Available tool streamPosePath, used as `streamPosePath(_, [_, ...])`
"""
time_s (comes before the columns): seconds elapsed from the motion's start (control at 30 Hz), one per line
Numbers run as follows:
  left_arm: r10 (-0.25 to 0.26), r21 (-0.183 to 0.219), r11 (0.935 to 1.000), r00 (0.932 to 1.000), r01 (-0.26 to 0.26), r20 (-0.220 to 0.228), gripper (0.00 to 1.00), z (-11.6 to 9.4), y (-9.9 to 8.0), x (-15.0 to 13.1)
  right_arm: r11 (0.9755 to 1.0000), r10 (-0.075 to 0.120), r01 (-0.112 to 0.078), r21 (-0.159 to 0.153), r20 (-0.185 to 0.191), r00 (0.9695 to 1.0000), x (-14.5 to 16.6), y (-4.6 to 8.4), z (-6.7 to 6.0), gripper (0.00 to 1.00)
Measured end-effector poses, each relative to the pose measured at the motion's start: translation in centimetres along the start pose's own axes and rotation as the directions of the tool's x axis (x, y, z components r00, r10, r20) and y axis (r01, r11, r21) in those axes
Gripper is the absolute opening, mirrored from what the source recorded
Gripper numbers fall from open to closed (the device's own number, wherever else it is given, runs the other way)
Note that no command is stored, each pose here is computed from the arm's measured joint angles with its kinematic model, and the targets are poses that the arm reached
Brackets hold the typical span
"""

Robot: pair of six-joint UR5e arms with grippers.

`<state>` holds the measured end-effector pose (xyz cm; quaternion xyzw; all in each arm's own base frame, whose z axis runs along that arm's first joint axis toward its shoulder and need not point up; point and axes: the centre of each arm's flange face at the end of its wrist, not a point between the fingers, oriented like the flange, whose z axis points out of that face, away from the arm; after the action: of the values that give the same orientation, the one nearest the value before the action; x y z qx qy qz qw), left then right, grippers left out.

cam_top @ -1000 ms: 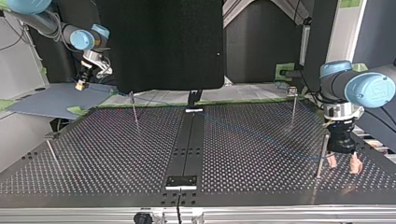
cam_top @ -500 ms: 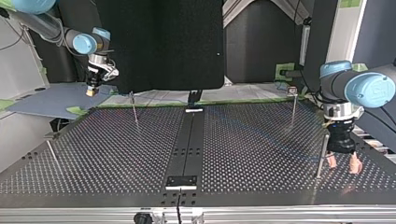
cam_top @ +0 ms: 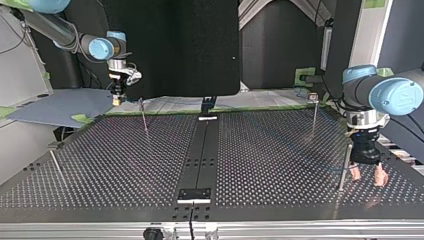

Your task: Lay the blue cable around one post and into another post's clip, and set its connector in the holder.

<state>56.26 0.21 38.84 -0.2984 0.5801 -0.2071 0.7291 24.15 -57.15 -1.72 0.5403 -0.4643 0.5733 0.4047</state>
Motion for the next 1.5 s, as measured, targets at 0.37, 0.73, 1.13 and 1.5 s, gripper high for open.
streamPosePath(0.37, [0.001,-0.003,1.0,1.0,-0.001,0.002,1.0,0.0,0.0,0.0,0.9973,-0.026,0.021,0.071,0.067,0.9974,-3.5,0.7,0.1,0.0])
streamPosePath(0.73, [0.003,-0.008,1.0,1.0,-0.002,0.007,1.0,0.0,0.1,-0.1,0.9884,-0.064,0.05,0.144,0.098,0.9931,-3.4,1.2,0.9,0.0])
streamPosePath(1.13, [-0.008,-0.071,0.9974,0.9996,0.01,0.027,1.0,-0.3,0.8,-0.3,0.978,-0.069,0.045,0.204,0.116,0.9908,-3.4,2.7,0.9,0.0])
streamPosePath(1.5, [-0.077,-0.07,0.9946,0.997,0.077,0.004,1.0,-0.7,0.3,0.4,0.9557,-0.067,0.025,0.293,0.134,0.9887,-3.5,2.0,0.5,0.0])
